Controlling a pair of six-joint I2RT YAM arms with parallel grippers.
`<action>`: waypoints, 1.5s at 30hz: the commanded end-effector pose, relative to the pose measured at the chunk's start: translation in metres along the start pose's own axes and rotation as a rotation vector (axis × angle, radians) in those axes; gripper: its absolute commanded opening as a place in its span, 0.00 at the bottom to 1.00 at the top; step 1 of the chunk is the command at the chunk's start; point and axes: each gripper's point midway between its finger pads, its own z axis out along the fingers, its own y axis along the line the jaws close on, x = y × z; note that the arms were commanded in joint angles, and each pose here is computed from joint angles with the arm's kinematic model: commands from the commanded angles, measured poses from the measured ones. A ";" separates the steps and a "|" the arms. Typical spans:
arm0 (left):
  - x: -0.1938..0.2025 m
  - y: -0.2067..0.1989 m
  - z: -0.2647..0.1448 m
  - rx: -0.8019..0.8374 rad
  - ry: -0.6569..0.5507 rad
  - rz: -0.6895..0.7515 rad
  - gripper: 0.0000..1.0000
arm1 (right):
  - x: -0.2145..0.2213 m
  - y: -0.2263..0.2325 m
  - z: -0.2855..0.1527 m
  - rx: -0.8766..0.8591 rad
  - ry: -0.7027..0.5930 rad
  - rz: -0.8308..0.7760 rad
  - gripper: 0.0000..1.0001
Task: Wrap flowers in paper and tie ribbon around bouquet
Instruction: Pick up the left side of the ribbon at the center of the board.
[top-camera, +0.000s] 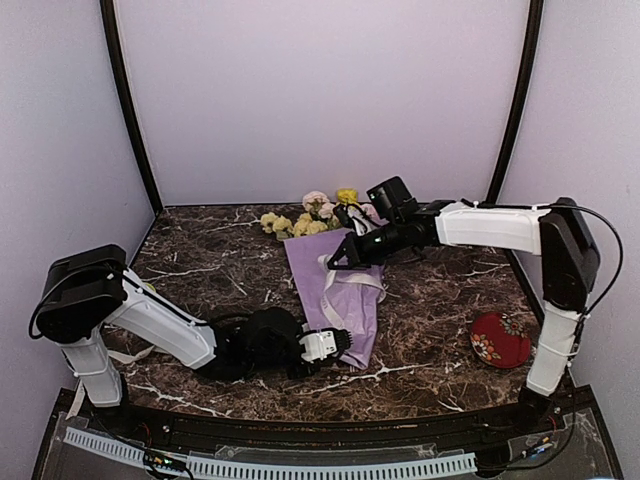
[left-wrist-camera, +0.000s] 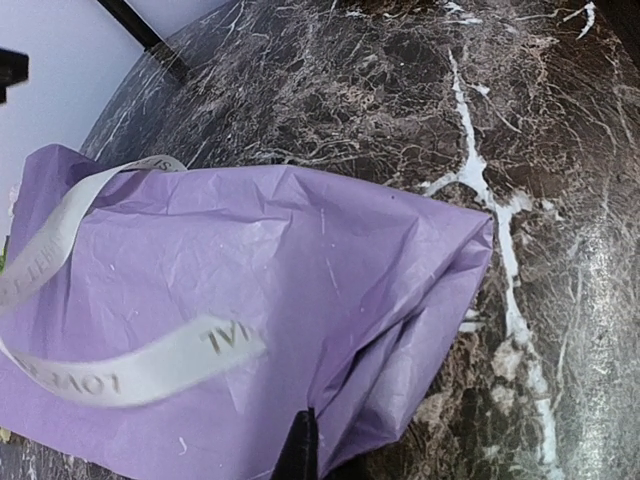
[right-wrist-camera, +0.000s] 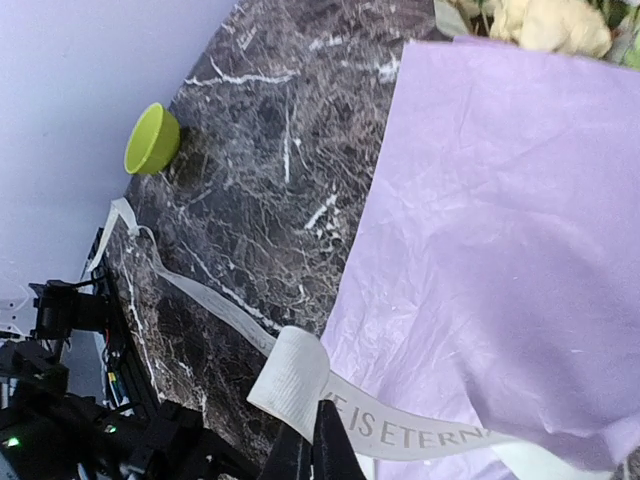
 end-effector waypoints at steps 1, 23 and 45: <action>-0.004 -0.002 0.002 0.043 -0.001 -0.049 0.00 | 0.018 -0.020 0.027 0.058 0.116 0.078 0.00; 0.116 0.076 -0.125 -0.213 0.661 -1.175 0.64 | 0.044 -0.059 0.049 0.203 0.226 0.160 0.00; 0.224 0.097 -0.294 -1.252 0.303 -1.811 0.99 | 0.044 -0.053 0.051 0.186 0.223 0.126 0.00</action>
